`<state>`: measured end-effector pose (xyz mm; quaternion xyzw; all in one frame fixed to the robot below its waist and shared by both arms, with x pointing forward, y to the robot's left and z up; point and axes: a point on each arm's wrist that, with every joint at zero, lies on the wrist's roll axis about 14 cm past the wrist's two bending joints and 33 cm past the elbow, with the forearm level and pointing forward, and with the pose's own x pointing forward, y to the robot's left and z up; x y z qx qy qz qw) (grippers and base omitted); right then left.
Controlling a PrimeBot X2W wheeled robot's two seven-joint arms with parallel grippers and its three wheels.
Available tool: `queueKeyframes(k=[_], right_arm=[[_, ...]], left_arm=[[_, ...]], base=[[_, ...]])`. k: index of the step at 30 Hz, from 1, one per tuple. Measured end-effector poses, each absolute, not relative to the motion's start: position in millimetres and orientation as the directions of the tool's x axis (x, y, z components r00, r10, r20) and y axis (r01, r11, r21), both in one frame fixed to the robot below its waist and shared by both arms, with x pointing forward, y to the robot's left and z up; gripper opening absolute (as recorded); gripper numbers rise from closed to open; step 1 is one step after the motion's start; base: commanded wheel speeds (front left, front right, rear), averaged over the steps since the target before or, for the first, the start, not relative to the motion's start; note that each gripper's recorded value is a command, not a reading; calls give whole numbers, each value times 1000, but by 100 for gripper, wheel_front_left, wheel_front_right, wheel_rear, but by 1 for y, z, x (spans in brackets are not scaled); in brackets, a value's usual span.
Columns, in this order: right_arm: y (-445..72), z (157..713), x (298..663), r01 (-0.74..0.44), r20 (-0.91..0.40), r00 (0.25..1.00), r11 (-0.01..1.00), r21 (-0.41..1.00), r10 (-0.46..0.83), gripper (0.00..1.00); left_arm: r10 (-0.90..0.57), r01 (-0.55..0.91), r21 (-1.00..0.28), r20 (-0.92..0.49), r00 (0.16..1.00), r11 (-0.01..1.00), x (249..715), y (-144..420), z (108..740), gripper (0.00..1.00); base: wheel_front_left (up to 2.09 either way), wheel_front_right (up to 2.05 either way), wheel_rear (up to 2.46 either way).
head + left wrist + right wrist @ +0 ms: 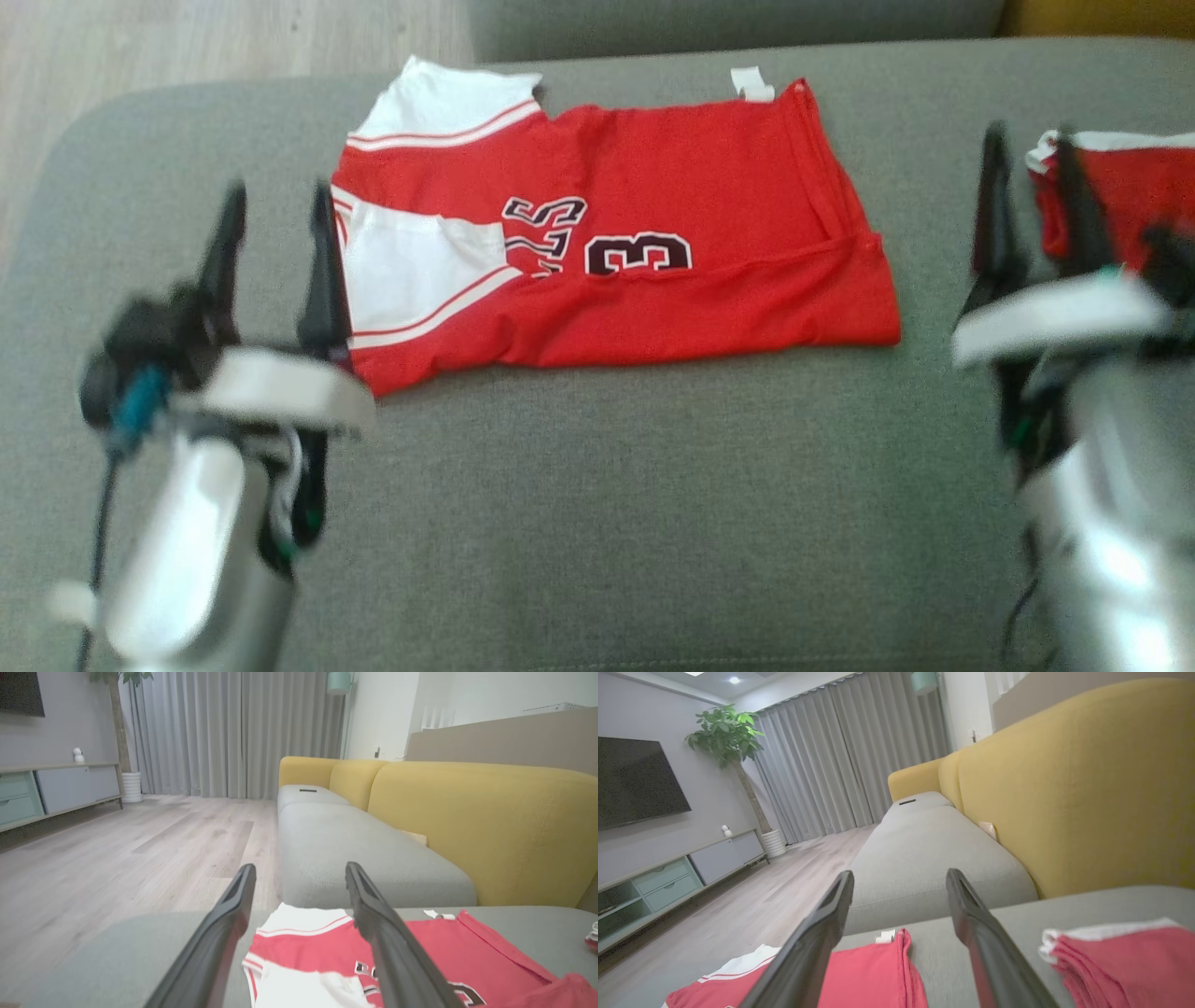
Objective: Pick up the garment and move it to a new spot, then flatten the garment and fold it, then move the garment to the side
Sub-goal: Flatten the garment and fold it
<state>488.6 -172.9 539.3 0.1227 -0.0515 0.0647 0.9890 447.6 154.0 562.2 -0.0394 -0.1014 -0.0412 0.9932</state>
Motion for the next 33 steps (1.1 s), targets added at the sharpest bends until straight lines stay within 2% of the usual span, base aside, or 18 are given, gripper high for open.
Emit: queueKeyframes(k=[6,9,21,33], right_arm=[[-164,479,424,-80,-13,996,969,232,85,100],[-168,464,409,-63,-54,996,973,223,77,100],[-158,467,416,-87,-36,994,962,258,100,100],[-163,451,416,-67,-90,992,963,260,93,100]], left_arm=[[-65,75,-102,91,994,992,411,149,517,100],[-71,75,-107,34,997,991,403,145,497,100],[-60,56,-41,-106,993,998,409,151,449,100],[-1,36,83,-387,922,996,428,171,369,100]], base=[[0,0,0],[0,0,0],[0,0,0],[0,0,0]])
